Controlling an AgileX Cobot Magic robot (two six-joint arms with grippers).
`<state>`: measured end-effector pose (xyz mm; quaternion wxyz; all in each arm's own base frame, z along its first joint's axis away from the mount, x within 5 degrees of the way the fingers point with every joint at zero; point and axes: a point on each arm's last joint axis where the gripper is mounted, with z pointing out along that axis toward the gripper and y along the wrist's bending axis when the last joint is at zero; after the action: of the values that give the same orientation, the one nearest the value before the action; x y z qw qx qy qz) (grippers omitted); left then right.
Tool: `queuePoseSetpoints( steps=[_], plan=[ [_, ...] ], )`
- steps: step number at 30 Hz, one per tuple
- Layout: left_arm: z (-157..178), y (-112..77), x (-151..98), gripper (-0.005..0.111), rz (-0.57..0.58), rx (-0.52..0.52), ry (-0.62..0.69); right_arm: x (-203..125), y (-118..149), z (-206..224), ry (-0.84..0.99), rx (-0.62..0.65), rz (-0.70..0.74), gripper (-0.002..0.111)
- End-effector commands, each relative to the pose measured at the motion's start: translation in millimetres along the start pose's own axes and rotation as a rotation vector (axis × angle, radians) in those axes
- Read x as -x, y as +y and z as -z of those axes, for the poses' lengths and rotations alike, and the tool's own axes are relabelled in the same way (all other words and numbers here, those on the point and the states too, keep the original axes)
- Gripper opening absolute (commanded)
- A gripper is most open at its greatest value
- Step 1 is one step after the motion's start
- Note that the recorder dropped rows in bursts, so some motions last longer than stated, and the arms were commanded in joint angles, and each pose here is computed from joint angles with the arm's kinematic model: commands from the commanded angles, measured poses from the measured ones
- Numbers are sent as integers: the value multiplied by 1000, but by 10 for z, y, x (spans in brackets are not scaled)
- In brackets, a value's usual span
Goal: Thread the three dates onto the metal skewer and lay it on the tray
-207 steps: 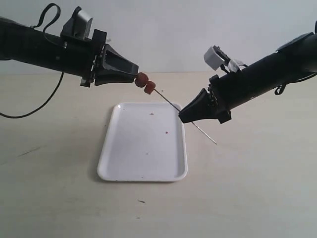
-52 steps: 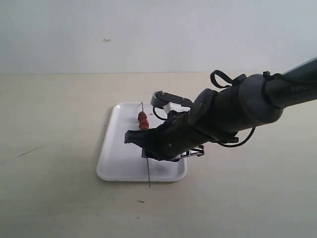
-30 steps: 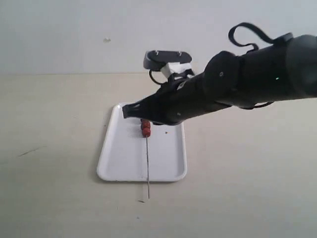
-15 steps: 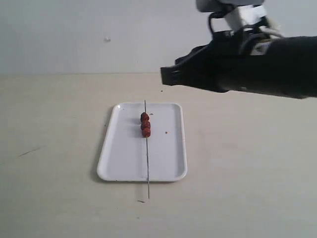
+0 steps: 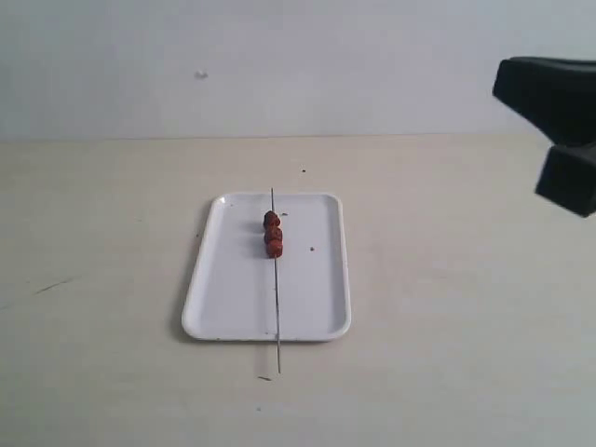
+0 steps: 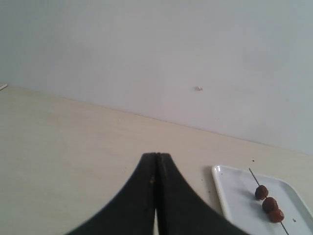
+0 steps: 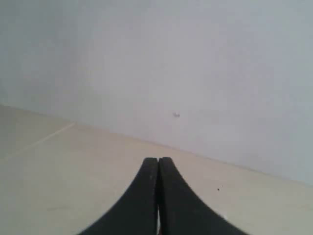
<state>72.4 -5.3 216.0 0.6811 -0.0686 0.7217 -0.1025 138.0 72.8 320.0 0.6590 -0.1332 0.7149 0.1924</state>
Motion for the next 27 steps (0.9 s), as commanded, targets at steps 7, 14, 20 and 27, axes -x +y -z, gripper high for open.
queuePoseSetpoints(
  steps=[7, 14, 20, 27],
  plan=[
    [3, -6, -26, 0, 17, -13, 5, 162, -2, 279, -132, 7, 12, 0],
    [3, -5, -25, 0, 17, -13, 5, 147, -174, 547, -113, -148, 99, 0],
    [3, -7, -25, 0, 17, -15, 5, -97, -331, 899, -149, -427, 106, 0],
    [3, -7, -25, 0, 17, -15, 5, -297, -354, 930, -129, -462, 102, 0]
  ],
)
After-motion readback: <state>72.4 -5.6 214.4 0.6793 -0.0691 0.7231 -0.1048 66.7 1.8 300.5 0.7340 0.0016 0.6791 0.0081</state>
